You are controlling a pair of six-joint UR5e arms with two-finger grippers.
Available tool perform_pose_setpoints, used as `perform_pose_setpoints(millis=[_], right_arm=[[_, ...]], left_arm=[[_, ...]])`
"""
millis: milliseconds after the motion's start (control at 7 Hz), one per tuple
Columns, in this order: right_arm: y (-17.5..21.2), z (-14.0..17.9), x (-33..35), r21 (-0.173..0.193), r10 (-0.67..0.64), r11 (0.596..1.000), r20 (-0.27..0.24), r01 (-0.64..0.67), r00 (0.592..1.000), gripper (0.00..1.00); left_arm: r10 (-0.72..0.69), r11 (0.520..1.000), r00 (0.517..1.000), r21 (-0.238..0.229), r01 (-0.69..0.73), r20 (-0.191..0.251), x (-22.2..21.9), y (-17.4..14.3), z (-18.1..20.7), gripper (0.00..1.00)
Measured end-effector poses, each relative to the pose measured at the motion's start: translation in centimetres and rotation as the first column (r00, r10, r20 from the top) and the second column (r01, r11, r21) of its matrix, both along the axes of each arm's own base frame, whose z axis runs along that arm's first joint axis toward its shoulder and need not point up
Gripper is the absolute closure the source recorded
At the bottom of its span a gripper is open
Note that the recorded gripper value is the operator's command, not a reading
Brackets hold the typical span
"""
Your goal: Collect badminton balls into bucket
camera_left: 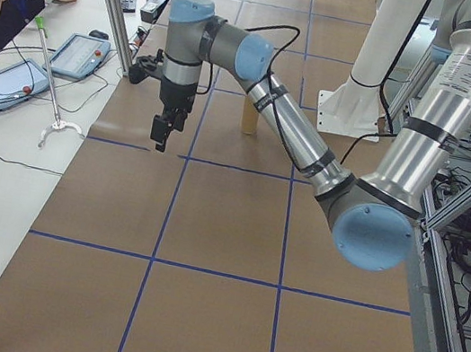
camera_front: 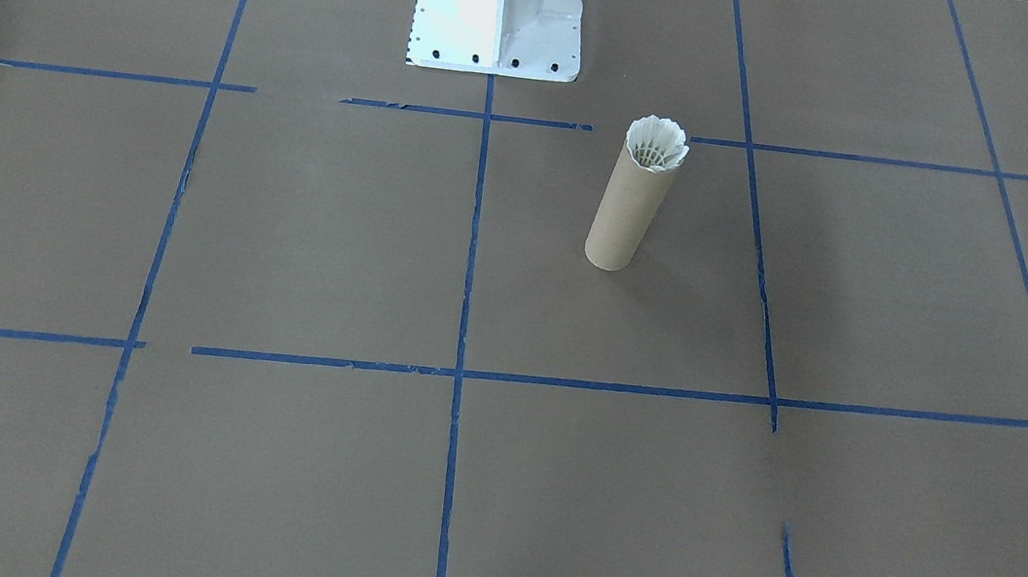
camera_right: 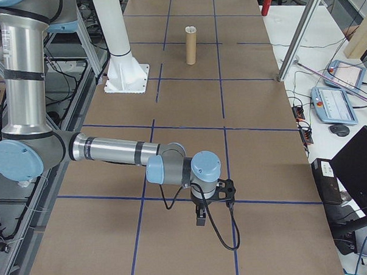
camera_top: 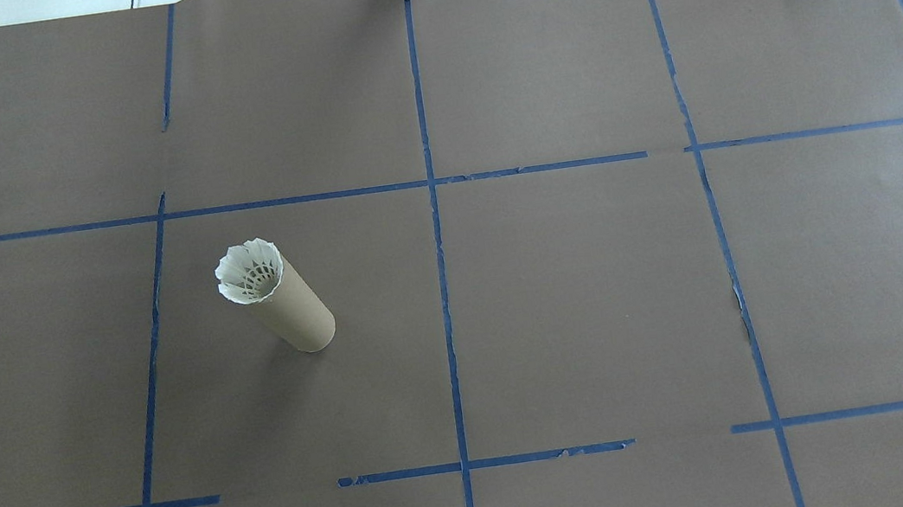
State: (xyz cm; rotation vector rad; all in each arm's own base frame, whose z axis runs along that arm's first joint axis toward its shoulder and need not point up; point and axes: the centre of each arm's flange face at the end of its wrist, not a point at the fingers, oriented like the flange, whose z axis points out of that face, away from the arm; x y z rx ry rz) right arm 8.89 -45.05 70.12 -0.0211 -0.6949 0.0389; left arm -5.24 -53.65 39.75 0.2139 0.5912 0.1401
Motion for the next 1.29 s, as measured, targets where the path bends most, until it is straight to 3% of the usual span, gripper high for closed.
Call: perform_pose_setpoints(millis=[286,571,857,1286], right_arm=[[0.0,0.0,0.0,0.000,0.000,1.000,-0.001,0.000,1.000,0.00],[0.0,0.0,0.0,-0.001,0.000,1.000,-0.001,0.000,1.000,0.00],[0.0,0.0,0.0,-0.001,0.000,1.000,-0.001,0.000,1.000,0.00],[0.0,0.0,0.0,0.000,0.000,1.000,0.000,0.000,1.000,0.00]], left_arm=[[0.004,1.000,0.998,-0.017,-0.005,-0.062,-2.3,3.2,12.2,0.00],[-0.018,0.993,0.991,-0.114,0.002,-0.133,-2.9,6.2,21.1,0.00],[-0.034,0.983,0.987,-0.185,0.004,-0.157,-3.0,7.6,25.0,0.00],[-0.039,0.976,0.987,-0.217,0.005,-0.155,-3.0,7.9,26.4,0.00]])
